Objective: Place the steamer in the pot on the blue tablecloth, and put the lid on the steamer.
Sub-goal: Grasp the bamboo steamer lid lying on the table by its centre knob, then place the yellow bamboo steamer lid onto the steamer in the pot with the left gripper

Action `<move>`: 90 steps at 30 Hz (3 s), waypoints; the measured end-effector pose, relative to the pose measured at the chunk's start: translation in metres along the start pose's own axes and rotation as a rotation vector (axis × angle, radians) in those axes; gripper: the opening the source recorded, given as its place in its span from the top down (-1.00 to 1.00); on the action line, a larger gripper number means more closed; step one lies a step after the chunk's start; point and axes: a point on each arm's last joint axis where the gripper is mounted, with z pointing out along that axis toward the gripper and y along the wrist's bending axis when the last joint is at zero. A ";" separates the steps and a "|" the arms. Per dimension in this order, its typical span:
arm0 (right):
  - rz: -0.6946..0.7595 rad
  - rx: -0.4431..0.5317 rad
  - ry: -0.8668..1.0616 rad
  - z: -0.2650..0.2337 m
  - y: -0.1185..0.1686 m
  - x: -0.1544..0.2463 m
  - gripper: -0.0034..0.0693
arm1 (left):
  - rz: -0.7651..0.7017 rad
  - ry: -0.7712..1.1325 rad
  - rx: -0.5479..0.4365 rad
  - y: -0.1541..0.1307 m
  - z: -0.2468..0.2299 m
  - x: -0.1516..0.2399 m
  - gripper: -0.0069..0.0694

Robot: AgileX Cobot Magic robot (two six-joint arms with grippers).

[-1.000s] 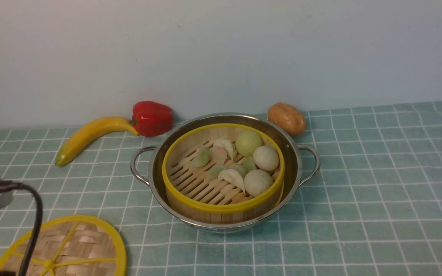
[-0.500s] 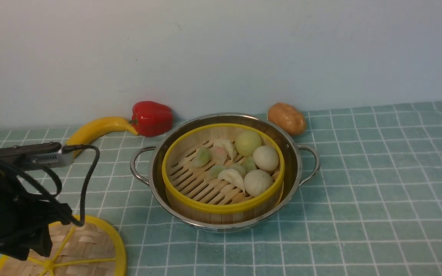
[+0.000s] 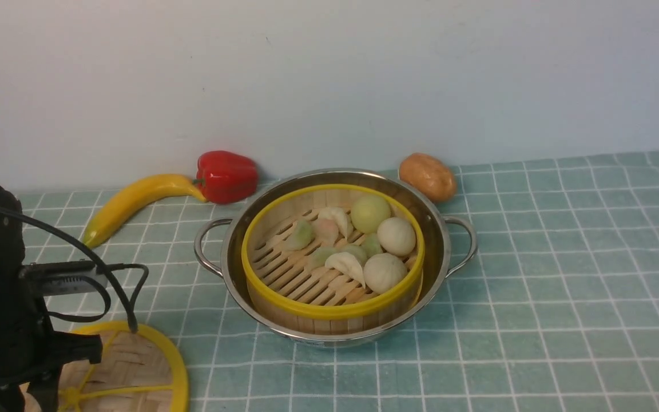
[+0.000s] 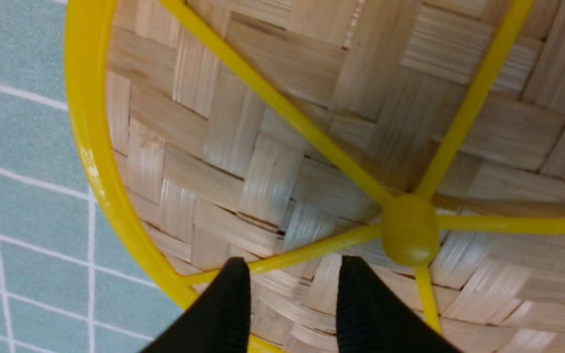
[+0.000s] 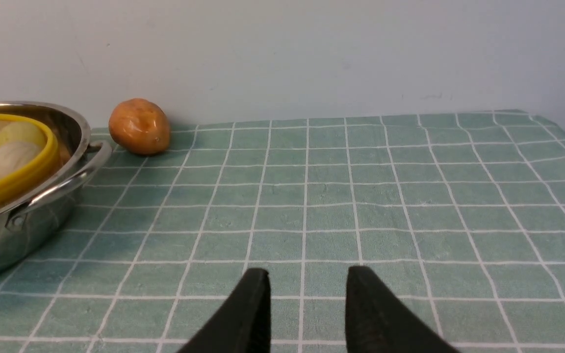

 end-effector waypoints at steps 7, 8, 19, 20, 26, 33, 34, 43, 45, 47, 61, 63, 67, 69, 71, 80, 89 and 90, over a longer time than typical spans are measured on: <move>0.000 0.000 0.000 0.000 0.000 0.000 0.25 | 0.003 -0.003 0.057 -0.005 0.000 0.000 0.18; 0.000 0.000 0.000 0.000 0.000 0.000 0.25 | 0.011 -0.004 0.068 -0.006 0.000 0.000 0.18; 0.000 0.000 0.000 0.000 0.000 0.000 0.25 | 0.029 -0.109 0.122 -0.011 -0.003 -0.008 0.18; 0.000 0.000 0.000 0.000 0.000 0.000 0.25 | 0.029 -0.111 0.122 -0.011 -0.003 -0.009 0.18; 0.000 0.000 0.000 0.000 0.000 0.000 0.25 | 0.031 -0.085 0.120 -0.012 0.003 -0.011 0.18; 0.000 0.000 0.000 0.000 0.000 0.000 0.25 | 0.032 -0.086 0.120 -0.012 0.004 -0.011 0.42; 0.000 0.000 0.000 0.000 0.000 0.000 0.25 | 0.032 -0.085 0.120 -0.012 0.004 -0.011 0.49; 0.000 0.000 0.000 0.000 0.000 0.000 0.25 | 0.071 -0.062 0.118 -0.012 0.004 -0.009 0.51; 0.000 0.000 0.000 0.000 0.000 0.000 0.25 | 0.106 -0.107 0.120 -0.010 -0.015 -0.013 0.51; 0.000 0.000 0.000 0.000 0.000 0.000 0.25 | 0.114 -0.153 0.123 -0.008 -0.032 -0.014 0.51; 0.000 0.000 0.000 0.000 0.000 0.000 0.25 | 0.406 -0.648 0.147 -0.039 -0.206 -0.013 0.51; 0.000 0.000 0.000 0.000 0.000 0.000 0.25 | 0.455 -0.663 0.158 -0.053 -0.212 -0.011 0.51; 0.000 0.000 0.000 0.000 0.000 0.000 0.25 | 0.654 -0.677 0.172 -0.108 -0.214 -0.008 0.51; 0.000 0.000 0.000 0.000 0.000 0.000 0.25 | 0.760 -0.659 0.171 -0.142 -0.206 -0.010 0.51; 0.000 0.000 0.000 0.000 0.000 0.000 0.25 | 0.819 -0.640 0.166 -0.166 -0.198 -0.012 0.51; 0.000 0.000 0.000 0.000 0.000 0.000 0.25 | 0.971 -0.581 0.106 -0.236 -0.161 -0.028 0.51; 0.000 0.000 0.000 0.000 0.000 0.000 0.25 | 1.007 -0.603 0.085 -0.247 -0.154 -0.036 0.51; 0.000 0.000 0.000 0.000 0.000 0.000 0.25 | 1.009 -0.607 0.085 -0.247 -0.154 -0.036 0.51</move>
